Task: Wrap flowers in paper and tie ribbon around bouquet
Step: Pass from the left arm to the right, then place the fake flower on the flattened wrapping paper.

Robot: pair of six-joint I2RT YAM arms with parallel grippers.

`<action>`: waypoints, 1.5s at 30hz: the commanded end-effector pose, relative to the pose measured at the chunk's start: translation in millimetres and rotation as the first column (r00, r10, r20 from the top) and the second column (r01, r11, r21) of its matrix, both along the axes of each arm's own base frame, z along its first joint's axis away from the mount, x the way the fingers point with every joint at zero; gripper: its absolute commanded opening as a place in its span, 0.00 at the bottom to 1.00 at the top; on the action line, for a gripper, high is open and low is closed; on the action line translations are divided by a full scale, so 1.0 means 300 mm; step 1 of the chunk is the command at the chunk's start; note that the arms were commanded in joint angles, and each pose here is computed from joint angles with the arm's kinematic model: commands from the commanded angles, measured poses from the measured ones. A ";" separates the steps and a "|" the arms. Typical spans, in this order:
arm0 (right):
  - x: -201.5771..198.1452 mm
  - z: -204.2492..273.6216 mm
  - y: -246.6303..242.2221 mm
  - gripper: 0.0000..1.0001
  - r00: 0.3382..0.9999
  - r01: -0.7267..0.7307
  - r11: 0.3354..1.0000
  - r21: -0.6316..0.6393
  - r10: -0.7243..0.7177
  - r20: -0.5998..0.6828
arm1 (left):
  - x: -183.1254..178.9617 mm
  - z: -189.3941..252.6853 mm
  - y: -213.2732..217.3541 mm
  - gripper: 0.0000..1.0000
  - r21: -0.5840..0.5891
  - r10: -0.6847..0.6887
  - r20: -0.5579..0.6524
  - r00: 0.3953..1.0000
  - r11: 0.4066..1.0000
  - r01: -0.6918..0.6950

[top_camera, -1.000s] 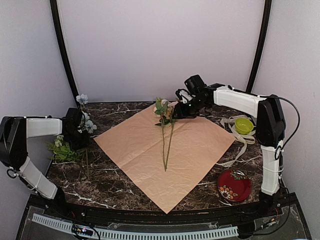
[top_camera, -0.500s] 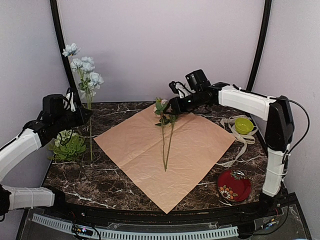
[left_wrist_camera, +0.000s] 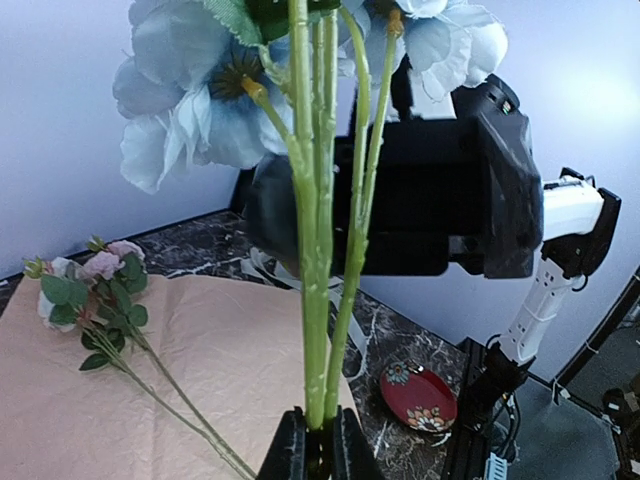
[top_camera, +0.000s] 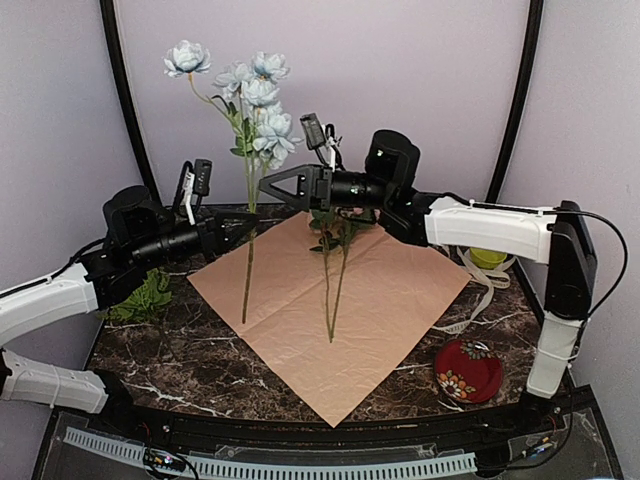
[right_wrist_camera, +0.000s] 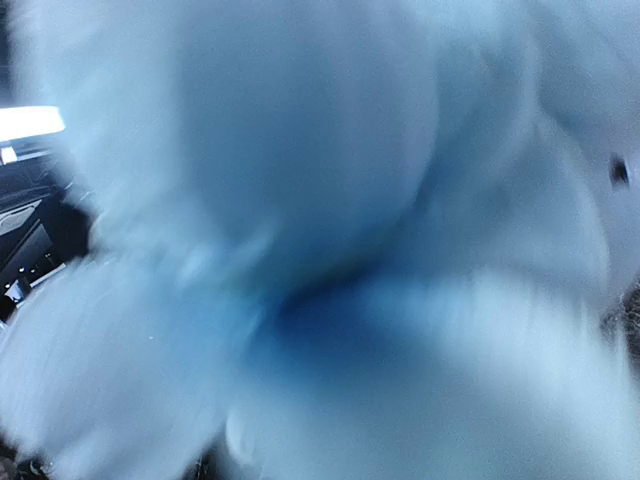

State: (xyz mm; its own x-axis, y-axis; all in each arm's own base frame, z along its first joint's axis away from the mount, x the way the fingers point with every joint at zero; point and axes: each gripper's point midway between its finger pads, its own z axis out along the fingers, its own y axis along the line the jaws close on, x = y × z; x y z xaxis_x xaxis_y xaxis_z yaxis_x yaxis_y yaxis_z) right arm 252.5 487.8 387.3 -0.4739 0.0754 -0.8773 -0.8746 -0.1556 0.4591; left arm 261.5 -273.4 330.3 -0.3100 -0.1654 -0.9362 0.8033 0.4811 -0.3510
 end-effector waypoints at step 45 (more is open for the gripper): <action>0.866 -0.980 -0.413 0.20 0.623 0.278 0.561 -0.780 -0.723 -0.298 | 0.289 -0.477 0.328 0.74 0.499 0.650 -0.347 0.676 0.738 -0.454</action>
State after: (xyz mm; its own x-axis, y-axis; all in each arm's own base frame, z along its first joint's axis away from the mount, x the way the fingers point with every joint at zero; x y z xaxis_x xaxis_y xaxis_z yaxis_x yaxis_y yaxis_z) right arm 493.1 367.7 74.8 -0.9451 -0.0044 -0.3268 -0.2325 0.7116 0.6630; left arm 347.5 -182.4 193.9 -0.6429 -0.1210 -0.7564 0.1878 0.9324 -0.3087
